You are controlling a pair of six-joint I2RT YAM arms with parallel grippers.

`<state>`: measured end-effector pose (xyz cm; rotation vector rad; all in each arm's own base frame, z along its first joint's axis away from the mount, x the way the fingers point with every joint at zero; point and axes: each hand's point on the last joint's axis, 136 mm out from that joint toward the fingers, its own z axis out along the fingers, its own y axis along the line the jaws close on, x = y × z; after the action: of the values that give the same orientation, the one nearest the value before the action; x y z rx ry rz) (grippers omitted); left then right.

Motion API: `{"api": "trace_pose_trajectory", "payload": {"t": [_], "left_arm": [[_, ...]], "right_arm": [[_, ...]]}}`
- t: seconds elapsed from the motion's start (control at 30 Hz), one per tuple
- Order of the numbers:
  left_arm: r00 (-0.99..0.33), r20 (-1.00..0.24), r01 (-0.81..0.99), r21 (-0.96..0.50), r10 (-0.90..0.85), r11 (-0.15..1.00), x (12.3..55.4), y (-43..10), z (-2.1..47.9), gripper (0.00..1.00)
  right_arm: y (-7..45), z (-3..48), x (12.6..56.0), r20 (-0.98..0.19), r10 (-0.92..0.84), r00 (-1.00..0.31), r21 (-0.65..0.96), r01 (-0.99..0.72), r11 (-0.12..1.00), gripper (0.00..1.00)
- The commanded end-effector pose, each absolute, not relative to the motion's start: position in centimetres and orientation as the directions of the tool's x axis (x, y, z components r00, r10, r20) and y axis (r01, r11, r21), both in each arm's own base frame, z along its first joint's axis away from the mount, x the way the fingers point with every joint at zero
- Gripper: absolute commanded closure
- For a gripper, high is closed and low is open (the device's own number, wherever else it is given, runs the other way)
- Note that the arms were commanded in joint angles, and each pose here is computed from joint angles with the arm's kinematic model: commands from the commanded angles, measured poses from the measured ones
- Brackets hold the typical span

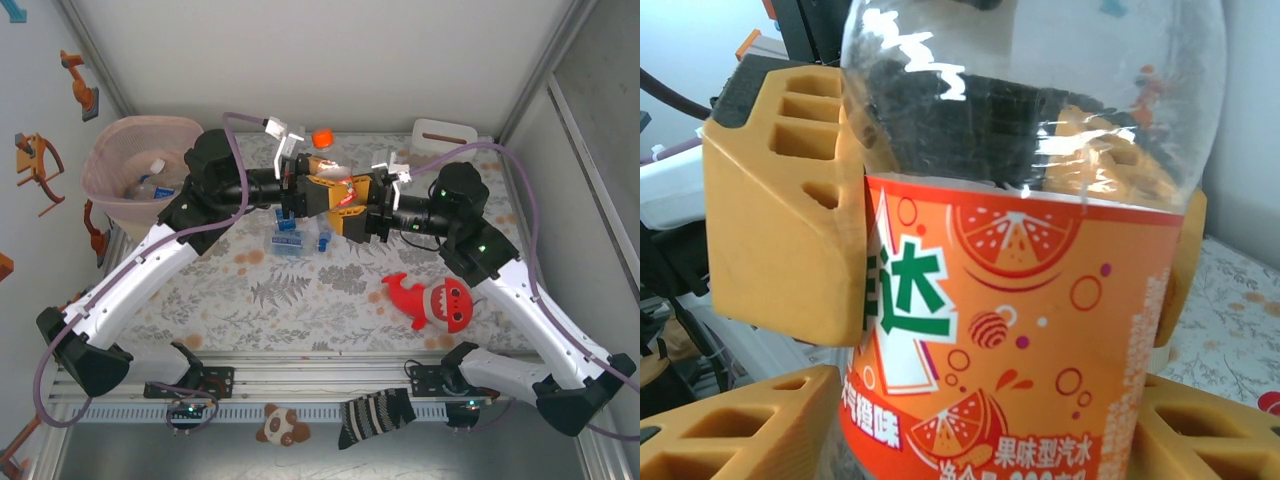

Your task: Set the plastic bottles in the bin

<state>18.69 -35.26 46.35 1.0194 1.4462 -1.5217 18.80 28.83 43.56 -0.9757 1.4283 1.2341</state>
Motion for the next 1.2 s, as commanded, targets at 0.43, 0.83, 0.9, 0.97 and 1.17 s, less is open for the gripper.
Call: {"api": "trace_pose_trajectory", "payload": {"t": [0.43,0.83,0.9,0.97,1.17], "left_arm": [[-0.273,-0.955,0.944,-0.29,-0.118,0.16,20.7,-30.0,49.9,0.5],[-0.368,-0.824,0.6,-0.565,-0.431,0.566,30.5,-15.5,50.2,0.49],[-0.377,-0.793,0.519,-0.609,-0.479,0.6,31.7,-12.8,49.5,0.49],[-0.39,-0.756,0.426,-0.654,-0.526,0.624,33.0,-10.1,48.3,0.49],[-0.444,-0.71,0.26,-0.686,-0.547,0.679,35.0,-4.3,45.1,0.5]], "right_arm": [[26.8,43.7,17.3,-0.981,0.002,-0.192,0.186,-0.952,0.244,0.2],[25.7,43.4,17.5,-0.982,-0.002,-0.188,0.178,-0.932,0.314,0.2],[25.7,43.5,17.5,-0.982,0.0,-0.187,0.177,-0.932,0.316,0.2],[25.6,43.4,17.5,-0.982,-0.001,-0.188,0.178,-0.932,0.316,0.2],[25.7,43.3,17.4,-0.981,-0.005,-0.192,0.181,-0.932,0.313,0.2]]}}
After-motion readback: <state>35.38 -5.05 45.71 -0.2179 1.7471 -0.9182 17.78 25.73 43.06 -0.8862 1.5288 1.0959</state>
